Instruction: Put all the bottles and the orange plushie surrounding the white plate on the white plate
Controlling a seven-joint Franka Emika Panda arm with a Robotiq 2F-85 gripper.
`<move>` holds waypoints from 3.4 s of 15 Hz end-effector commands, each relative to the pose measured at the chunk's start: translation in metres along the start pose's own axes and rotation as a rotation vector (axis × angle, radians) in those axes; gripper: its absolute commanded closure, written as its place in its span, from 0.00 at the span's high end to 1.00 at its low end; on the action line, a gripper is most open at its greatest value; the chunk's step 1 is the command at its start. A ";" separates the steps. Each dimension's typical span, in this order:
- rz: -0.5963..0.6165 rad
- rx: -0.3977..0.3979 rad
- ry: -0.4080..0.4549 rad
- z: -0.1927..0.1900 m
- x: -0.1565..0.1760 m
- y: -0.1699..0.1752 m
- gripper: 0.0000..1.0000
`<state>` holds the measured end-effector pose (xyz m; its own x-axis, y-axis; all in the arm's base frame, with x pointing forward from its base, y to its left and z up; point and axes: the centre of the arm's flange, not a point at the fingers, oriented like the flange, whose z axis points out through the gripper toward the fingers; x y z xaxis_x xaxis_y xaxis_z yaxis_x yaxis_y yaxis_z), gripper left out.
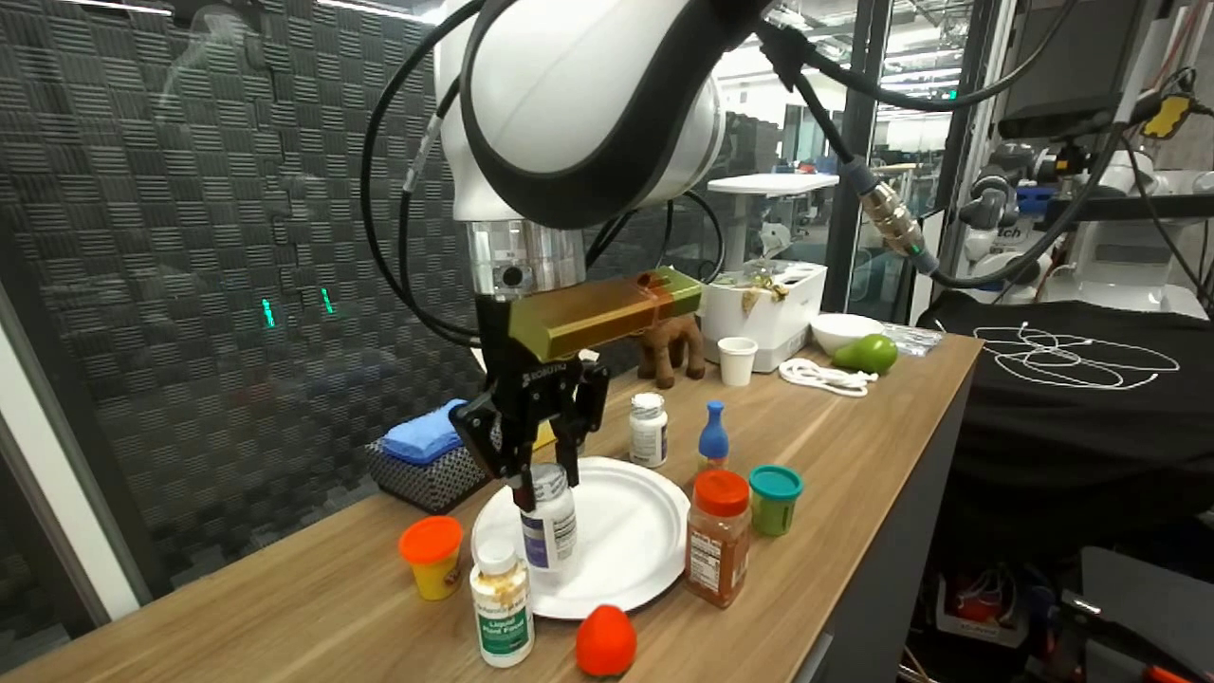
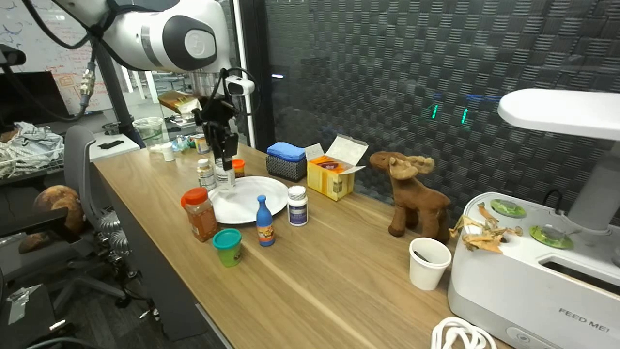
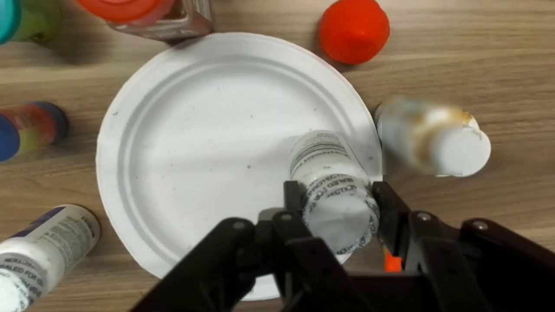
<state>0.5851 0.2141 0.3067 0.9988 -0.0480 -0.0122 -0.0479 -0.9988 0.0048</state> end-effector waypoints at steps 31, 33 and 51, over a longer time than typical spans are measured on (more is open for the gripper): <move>0.154 -0.022 0.196 -0.036 0.070 0.064 1.00; 0.148 -0.045 0.218 -0.046 0.080 0.079 1.00; 0.082 -0.237 -0.072 -0.002 0.074 0.183 1.00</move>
<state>0.6506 0.0337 0.3082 0.9885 -0.1438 -0.0463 -0.1291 -0.9633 0.2355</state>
